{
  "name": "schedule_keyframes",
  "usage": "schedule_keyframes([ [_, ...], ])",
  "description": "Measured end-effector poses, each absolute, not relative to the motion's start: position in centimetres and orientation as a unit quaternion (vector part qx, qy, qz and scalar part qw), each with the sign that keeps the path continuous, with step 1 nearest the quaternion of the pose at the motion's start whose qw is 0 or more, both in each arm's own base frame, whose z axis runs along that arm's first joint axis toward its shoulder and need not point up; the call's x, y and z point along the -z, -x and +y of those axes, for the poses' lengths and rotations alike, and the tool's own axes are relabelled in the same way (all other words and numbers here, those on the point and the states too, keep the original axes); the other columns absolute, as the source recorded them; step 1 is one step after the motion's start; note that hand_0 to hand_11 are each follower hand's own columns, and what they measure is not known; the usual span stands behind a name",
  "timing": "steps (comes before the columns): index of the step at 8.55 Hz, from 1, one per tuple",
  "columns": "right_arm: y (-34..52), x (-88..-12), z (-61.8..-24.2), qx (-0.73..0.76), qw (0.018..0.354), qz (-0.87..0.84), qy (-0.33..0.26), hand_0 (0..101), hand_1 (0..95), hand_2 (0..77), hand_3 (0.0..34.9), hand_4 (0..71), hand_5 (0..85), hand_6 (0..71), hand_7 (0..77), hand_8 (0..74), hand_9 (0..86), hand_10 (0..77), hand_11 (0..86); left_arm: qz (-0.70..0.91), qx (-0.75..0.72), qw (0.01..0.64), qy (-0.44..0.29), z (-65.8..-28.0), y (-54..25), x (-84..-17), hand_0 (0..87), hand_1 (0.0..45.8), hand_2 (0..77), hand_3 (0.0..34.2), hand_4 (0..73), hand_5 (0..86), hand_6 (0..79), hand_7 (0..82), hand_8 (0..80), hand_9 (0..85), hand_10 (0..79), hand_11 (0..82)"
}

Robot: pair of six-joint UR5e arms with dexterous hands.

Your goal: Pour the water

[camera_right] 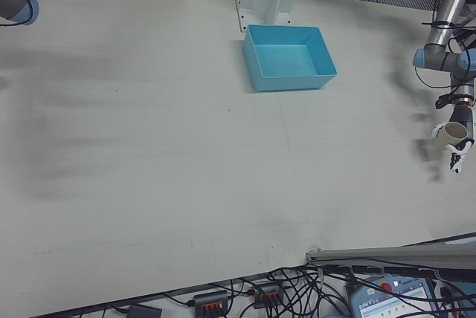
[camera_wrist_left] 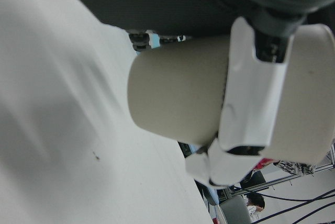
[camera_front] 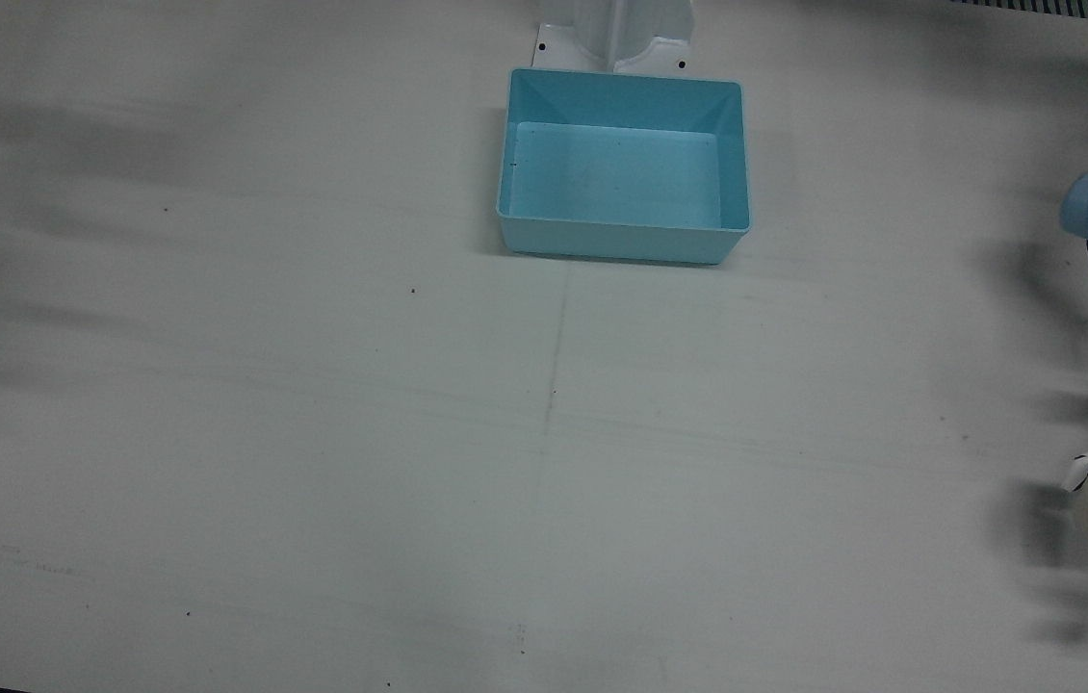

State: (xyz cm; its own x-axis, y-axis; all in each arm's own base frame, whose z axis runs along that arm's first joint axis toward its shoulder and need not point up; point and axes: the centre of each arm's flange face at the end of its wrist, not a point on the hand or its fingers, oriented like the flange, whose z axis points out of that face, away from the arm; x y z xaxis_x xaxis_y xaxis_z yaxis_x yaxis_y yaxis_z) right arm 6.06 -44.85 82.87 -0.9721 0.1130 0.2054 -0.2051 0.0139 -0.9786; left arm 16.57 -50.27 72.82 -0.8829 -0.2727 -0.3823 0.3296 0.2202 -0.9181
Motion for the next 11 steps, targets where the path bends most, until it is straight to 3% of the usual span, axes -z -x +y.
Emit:
schedule_keyframes([
  [2,-6.7,-82.3,-45.0,-0.698,0.11,-0.707,-0.033,63,15.8,0.5,0.0,69.8,31.1,25.6,21.8,16.4,14.7,10.9,17.5,0.74,0.628,0.242,-0.024,-48.8,-15.2,-75.4,70.3,21.3,43.1,0.1,31.1,58.4,13.1,15.8,7.1,5.5,2.2,4.4],
  [3,-6.9,-82.0,-45.1,-0.695,0.112,-0.709,-0.031,63,15.8,0.5,0.0,66.5,31.1,25.1,19.1,14.7,13.6,9.8,15.3,0.739,0.628,0.243,-0.024,-48.2,-14.8,-76.0,70.3,21.3,43.1,0.1,31.1,58.4,13.1,15.8,7.1,5.5,2.2,4.4],
  [4,-7.0,-81.7,-45.1,-0.692,0.113,-0.712,-0.03,63,16.9,0.5,0.0,65.4,31.1,23.5,20.2,15.3,13.6,9.8,15.3,0.738,0.629,0.244,-0.025,-47.9,-14.6,-76.4,57.0,26.7,4.4,0.0,30.5,56.2,8.2,12.0,4.9,1.1,0.5,1.1],
  [5,-7.1,-81.3,-45.2,-0.689,0.113,-0.715,-0.03,64,16.9,0.5,0.0,64.4,31.1,22.9,20.2,13.1,11.4,9.8,15.3,0.737,0.629,0.245,-0.026,-47.7,-14.6,-76.6,57.2,23.5,2.2,4.3,26.7,55.6,5.5,12.0,4.4,1.6,1.1,1.1],
  [6,-7.2,-80.9,-45.2,-0.687,0.113,-0.718,-0.031,64,16.9,0.5,0.0,64.4,31.1,22.9,20.2,13.1,11.4,9.8,15.3,0.737,0.63,0.245,-0.028,-47.7,-14.5,-76.6,55.6,7.1,1.6,7.9,17.4,49.6,5.5,9.8,2.7,1.1,1.1,1.1],
  [7,-7.3,-80.6,-45.3,-0.684,0.112,-0.72,-0.031,64,16.9,0.5,0.0,64.4,31.1,22.9,20.2,14.2,13.1,9.8,15.3,0.736,0.631,0.243,-0.031,-47.7,-14.5,-76.6,55.5,2.2,1.1,7.9,2.7,36.5,4.4,9.3,1.6,1.1,0.5,1.1],
  [8,-7.4,-80.4,-45.3,-0.683,0.112,-0.721,-0.032,64,16.9,0.5,0.0,64.9,31.1,21.8,20.2,14.2,13.1,9.8,15.3,0.737,0.631,0.24,-0.032,-47.7,-14.5,-76.5,55.5,2.2,1.1,7.9,2.7,36.5,4.4,9.3,1.6,1.1,0.5,1.1],
  [9,-7.4,-80.2,-45.3,-0.681,0.111,-0.723,-0.032,64,16.9,0.5,0.0,64.9,31.1,21.8,20.2,14.2,13.1,9.8,15.3,0.738,0.631,0.236,-0.032,-47.9,-14.4,-76.1,55.5,6.0,1.1,8.2,3.3,4.4,4.4,9.3,1.6,1.6,0.5,0.5],
  [10,-7.4,-80.0,-45.3,-0.68,0.111,-0.724,-0.032,64,16.9,0.5,0.0,64.9,31.1,21.8,20.2,14.2,13.1,9.8,15.3,0.742,0.63,0.228,-0.029,-48.2,-14.3,-74.9,55.5,6.0,1.1,11.3,2.2,8.2,2.7,7.1,1.6,1.1,0.5,0.5],
  [11,-7.5,-79.7,-45.4,-0.678,0.11,-0.726,-0.033,64,16.9,0.5,0.0,65.4,31.1,21.8,20.2,14.2,13.1,9.8,15.3,0.747,0.629,0.212,-0.033,-48.9,-13.1,-72.9,55.5,6.0,1.1,11.3,2.2,8.2,2.7,7.1,1.6,1.1,0.5,0.5],
])
